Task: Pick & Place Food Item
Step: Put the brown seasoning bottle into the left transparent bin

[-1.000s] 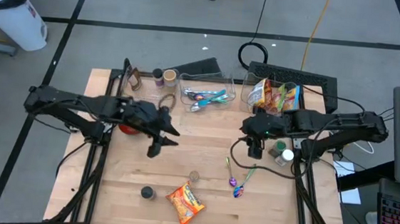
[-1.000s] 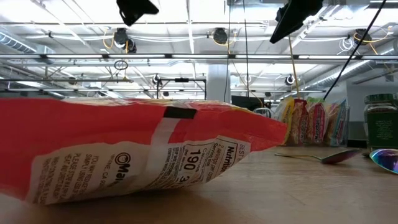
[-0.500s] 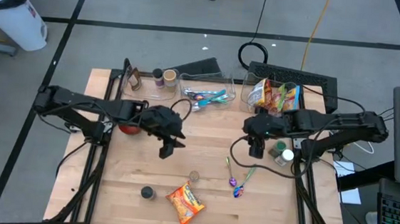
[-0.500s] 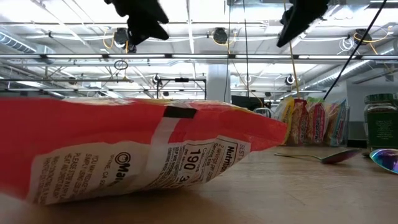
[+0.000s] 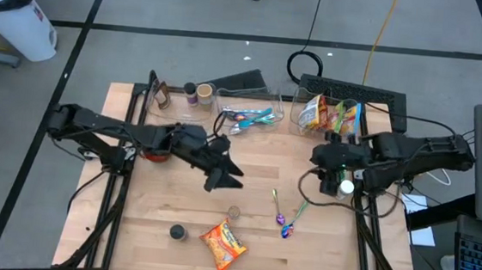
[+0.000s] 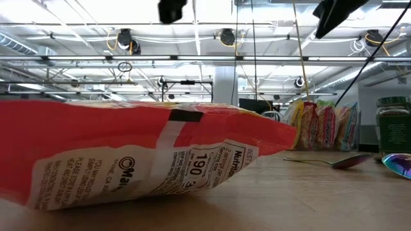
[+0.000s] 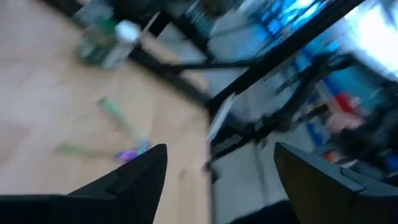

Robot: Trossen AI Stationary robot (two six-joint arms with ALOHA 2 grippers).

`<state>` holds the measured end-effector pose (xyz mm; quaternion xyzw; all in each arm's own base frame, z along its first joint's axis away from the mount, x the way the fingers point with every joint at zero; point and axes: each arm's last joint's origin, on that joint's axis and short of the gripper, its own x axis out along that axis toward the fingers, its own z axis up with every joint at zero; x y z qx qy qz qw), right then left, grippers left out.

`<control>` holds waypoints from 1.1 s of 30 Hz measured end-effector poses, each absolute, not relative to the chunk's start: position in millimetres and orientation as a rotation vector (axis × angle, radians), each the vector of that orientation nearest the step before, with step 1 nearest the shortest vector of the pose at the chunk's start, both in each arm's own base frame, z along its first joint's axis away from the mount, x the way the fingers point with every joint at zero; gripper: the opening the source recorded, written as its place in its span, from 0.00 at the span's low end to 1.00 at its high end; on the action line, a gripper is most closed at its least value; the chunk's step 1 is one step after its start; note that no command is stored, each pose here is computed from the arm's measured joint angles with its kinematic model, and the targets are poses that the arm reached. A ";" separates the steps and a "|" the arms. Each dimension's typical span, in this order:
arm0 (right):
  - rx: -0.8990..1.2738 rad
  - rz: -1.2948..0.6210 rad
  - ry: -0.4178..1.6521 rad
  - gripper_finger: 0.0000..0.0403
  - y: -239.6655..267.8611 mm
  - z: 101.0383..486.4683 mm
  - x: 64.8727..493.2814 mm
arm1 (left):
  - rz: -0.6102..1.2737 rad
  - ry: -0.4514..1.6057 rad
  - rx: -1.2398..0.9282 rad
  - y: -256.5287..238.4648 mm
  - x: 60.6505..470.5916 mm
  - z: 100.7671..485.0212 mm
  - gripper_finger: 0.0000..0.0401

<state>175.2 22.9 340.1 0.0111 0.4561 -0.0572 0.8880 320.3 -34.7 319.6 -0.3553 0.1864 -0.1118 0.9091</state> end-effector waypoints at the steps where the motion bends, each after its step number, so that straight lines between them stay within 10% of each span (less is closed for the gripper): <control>1: 0.018 -0.108 0.938 0.38 24.3 341.7 172.8 | -0.236 0.346 -0.750 -40.9 323.6 321.0 0.77; 9: -0.015 -0.039 0.904 0.38 33.2 346.7 159.9 | -0.211 0.150 -0.763 -93.1 339.8 357.2 0.72; 17: -0.046 0.001 0.953 0.38 37.7 322.7 149.1 | -0.085 0.395 -0.487 -143.8 356.0 394.5 0.65; 33: 0.217 0.105 0.643 0.38 67.8 261.7 155.3 | 0.012 0.981 -0.338 -156.0 393.9 317.5 0.61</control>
